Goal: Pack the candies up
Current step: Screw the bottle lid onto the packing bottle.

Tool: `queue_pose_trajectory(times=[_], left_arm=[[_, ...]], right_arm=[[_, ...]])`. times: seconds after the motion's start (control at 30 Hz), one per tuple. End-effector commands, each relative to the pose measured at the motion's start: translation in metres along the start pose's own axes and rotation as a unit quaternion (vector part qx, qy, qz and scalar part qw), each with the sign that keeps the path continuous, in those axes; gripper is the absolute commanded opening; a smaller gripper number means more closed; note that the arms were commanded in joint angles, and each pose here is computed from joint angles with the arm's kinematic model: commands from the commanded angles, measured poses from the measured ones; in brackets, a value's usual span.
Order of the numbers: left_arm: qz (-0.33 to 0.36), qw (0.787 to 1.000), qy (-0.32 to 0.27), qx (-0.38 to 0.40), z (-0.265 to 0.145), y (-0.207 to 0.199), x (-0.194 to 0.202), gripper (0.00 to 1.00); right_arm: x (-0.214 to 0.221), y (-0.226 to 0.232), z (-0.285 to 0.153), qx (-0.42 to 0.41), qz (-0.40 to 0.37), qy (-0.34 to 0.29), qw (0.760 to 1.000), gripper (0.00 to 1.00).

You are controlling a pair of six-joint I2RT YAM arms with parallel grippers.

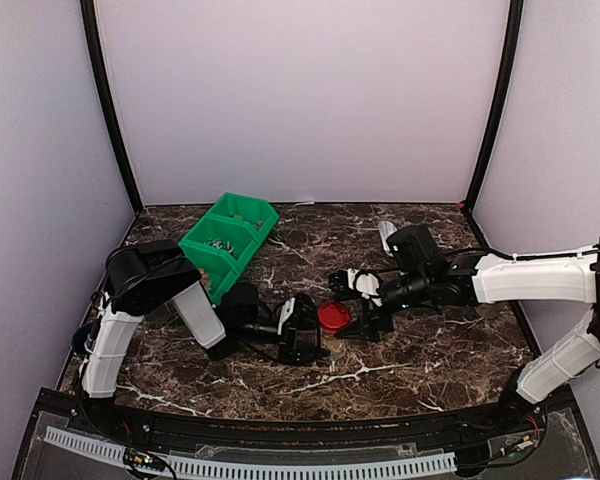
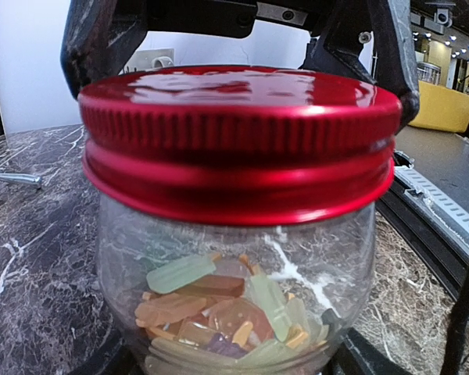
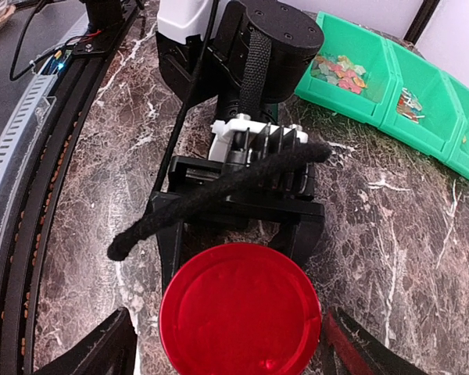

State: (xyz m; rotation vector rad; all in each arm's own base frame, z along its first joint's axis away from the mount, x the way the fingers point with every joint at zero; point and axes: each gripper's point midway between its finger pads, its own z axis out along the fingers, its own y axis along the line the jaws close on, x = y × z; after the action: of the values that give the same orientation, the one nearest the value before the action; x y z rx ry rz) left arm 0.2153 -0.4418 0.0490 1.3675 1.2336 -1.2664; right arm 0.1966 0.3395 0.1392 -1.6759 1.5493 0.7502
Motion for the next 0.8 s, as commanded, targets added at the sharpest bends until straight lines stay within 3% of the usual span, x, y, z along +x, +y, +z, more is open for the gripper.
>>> queue_pose_trajectory(times=[0.0,0.77], left_arm=[[-0.061,0.996,0.054,0.024,-0.0035,-0.0146,0.0378,0.72],[-0.067,0.996,0.057,0.016,-0.0009,-0.0093,0.0413,0.72]], right_arm=[[-0.018,-0.0064,-0.0009,0.0,-0.02,-0.035,0.999,0.81],[-0.0138,-0.0143,0.0054,-0.022,0.02,-0.036,0.999,0.6]])
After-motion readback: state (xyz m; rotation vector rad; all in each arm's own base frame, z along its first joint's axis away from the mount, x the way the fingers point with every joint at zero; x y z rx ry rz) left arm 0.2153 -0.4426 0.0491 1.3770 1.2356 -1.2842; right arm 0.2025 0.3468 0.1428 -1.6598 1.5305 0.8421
